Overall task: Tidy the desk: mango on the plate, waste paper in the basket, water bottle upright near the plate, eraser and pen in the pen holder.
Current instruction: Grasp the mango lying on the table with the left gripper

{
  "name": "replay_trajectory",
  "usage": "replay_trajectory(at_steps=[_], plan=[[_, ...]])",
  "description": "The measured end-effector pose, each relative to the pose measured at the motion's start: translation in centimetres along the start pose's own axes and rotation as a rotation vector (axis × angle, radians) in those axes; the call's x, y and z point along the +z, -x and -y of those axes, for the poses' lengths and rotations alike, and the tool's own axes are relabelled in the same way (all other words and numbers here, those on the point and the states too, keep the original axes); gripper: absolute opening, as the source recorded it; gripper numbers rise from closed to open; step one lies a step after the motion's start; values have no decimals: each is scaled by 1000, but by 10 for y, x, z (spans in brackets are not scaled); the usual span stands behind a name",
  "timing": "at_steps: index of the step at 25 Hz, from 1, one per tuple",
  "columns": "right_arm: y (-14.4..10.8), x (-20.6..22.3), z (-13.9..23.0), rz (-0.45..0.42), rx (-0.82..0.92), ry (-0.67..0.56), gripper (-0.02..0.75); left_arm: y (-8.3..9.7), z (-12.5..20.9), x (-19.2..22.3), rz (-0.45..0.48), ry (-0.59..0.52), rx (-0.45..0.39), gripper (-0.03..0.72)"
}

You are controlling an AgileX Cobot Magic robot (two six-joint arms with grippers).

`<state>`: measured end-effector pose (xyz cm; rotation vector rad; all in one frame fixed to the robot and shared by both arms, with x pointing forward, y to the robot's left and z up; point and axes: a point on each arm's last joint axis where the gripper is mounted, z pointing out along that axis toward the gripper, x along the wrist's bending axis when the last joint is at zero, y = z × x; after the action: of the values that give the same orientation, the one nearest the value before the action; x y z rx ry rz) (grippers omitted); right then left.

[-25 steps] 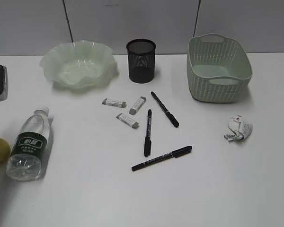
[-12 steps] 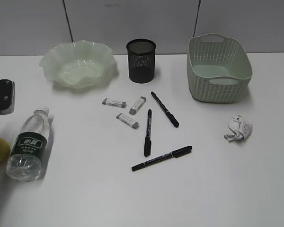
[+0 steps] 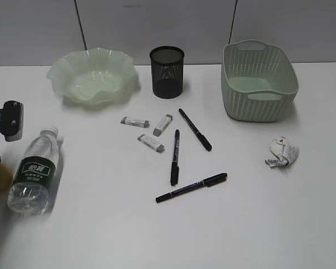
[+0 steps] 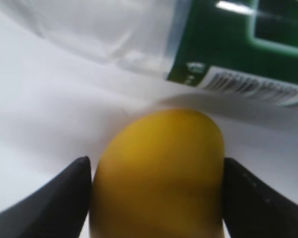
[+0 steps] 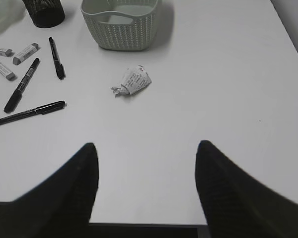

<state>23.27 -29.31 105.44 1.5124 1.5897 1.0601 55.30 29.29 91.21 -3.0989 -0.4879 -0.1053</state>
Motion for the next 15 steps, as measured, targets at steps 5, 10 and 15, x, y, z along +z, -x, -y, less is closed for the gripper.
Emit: replay_trajectory(at_steps=[5, 10, 15], plan=[[0, 0, 0, 0, 0, 0, 491, 0, -1, 0, -5, 9, -75, 556], [0, 0, 0, 0, 0, 0, 491, 0, -1, -4, -9, 15, -178, 556], [0, 0, 0, 0, 0, 0, 491, -5, -3, -36, -100, 83, -294, 556]])
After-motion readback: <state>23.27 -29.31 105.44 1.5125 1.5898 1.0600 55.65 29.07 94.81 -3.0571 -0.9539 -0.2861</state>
